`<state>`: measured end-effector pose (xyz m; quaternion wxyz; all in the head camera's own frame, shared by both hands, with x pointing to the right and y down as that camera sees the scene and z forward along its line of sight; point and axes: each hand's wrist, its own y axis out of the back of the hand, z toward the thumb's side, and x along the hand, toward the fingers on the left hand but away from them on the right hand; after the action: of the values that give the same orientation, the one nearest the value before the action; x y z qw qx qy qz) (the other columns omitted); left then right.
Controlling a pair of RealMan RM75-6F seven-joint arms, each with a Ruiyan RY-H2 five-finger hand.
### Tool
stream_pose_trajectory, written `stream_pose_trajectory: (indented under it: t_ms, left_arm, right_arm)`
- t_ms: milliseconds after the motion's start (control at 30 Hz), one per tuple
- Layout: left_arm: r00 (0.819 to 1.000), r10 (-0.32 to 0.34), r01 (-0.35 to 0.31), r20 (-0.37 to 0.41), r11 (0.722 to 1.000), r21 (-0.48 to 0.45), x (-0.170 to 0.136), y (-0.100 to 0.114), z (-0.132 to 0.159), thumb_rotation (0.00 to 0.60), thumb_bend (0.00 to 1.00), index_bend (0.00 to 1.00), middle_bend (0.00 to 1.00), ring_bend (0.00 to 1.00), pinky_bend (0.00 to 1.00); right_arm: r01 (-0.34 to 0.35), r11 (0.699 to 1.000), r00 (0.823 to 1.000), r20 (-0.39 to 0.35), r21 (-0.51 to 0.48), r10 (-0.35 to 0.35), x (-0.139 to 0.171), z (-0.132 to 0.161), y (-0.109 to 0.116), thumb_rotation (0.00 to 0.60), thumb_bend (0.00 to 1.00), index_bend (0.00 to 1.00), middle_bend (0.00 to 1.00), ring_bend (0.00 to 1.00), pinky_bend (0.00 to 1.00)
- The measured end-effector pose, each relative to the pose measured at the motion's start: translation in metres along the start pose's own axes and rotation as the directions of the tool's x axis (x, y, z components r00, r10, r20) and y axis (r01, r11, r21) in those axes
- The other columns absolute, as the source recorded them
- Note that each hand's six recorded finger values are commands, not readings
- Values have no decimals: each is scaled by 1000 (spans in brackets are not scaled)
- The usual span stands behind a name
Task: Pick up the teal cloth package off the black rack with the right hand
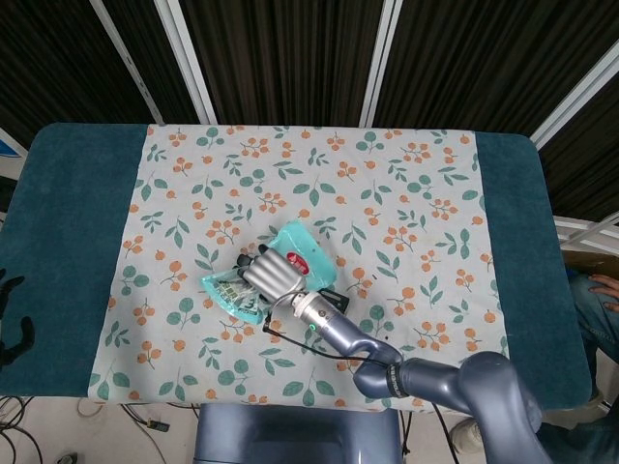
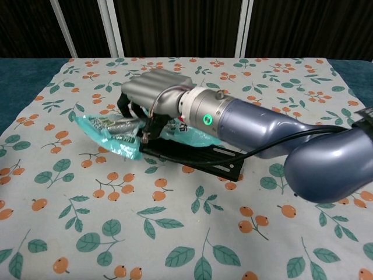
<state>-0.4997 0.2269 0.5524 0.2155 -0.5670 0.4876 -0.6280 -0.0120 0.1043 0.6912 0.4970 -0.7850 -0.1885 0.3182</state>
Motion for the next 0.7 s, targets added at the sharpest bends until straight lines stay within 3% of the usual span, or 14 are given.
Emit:
stream_pose_trajectory:
  t_ms: [167, 300, 400, 533, 700]
  left_arm:
    - [1000, 1, -1, 0, 1000, 0, 0, 0, 0, 600, 577, 152, 0, 0, 0]
    - [1000, 1, -1, -1, 1000, -2, 0, 0, 0, 600, 577, 153, 0, 0, 0]
    - [1000, 2, -2, 0, 1000, -1, 0, 0, 0, 600, 577, 153, 0, 0, 0]
    - [1000, 1, -1, 0, 1000, -1, 0, 0, 0, 600, 577, 154, 0, 0, 0]
    - [1000, 1, -1, 2, 1000, 2, -1, 0, 1, 600, 577, 155, 0, 0, 0]
  right_arm:
    - [116, 992, 991, 67, -46, -112, 9, -31, 39, 600, 468, 873, 699, 614, 368]
    - [208, 976, 971, 130, -64, -199, 21, -58, 69, 600, 469, 872, 698, 614, 369]
    - [281, 957, 946, 188, -70, -264, 33, -82, 92, 600, 468, 873, 698, 614, 369]
    - [390, 915, 894, 283, -106, -348, 54, -114, 122, 600, 468, 873, 698, 613, 369]
    - [467, 850, 855, 369, -243, -365, 75, -137, 138, 600, 468, 872, 692, 611, 369]
